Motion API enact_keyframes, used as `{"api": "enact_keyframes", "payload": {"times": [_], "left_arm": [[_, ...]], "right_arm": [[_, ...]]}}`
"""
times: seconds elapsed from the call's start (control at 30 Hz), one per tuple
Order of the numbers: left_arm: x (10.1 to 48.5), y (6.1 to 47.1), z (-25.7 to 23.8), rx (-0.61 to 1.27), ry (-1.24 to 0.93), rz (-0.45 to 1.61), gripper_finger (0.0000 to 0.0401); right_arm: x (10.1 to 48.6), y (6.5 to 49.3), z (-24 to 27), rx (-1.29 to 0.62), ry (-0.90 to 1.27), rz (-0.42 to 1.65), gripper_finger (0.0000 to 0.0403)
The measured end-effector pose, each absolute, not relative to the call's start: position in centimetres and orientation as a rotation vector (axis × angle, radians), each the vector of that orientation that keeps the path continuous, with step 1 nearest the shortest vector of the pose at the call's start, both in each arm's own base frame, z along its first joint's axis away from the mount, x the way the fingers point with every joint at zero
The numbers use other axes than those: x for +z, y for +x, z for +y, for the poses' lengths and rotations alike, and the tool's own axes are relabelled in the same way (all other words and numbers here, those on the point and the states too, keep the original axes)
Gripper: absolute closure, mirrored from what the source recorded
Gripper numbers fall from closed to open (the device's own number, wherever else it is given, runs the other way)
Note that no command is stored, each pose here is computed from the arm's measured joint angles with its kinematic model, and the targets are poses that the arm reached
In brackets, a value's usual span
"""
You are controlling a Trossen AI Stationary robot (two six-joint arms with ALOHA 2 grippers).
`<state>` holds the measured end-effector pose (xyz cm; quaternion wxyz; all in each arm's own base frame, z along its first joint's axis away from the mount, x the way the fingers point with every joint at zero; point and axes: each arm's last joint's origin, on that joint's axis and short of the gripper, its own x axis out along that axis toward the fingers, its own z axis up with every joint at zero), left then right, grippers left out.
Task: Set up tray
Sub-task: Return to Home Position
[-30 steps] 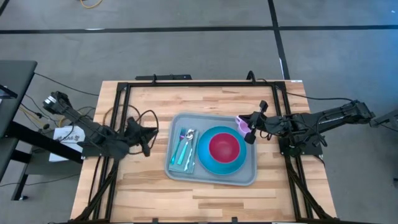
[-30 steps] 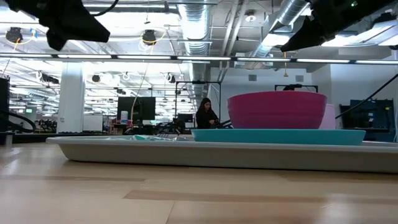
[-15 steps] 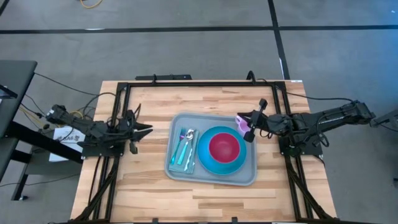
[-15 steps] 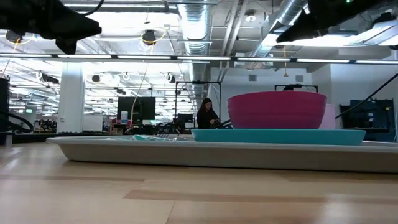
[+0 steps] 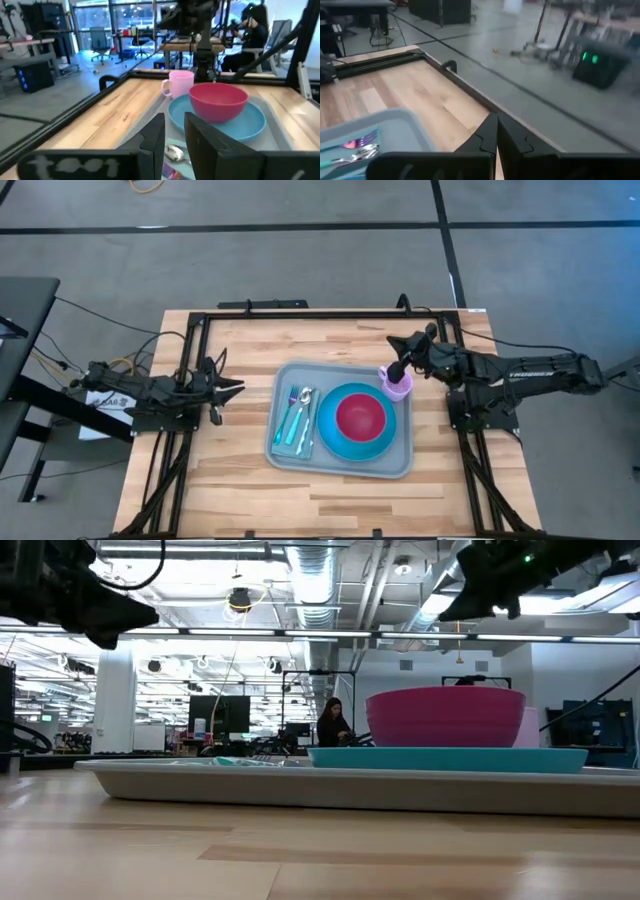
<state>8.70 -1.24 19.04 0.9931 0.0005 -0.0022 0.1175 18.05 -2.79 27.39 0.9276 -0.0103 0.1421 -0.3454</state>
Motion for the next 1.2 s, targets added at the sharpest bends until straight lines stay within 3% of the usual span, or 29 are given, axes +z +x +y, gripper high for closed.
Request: {"api": "enact_keyframes", "payload": {"times": [0.33, 0.63, 1.2], "left_arm": [[19.3, 8.8, -1.3, 0.147, -0.025, -0.071, 0.0338], [19.0, 8.8, -1.2, 0.172, 0.001, -0.039, 0.0338], [17.2, 8.7, -1.2, 0.173, 0.054, 0.157, 0.0338]], "right_arm": [[26.5, 17.7, -2.2, -0.534, 0.115, 0.37, 0.0403], [25.8, 15.0, -0.5, -0.486, 0.158, 0.209, 0.0403], [20.4, 8.5, 0.7, -0.344, 0.174, -0.088, 0.0403]]}}
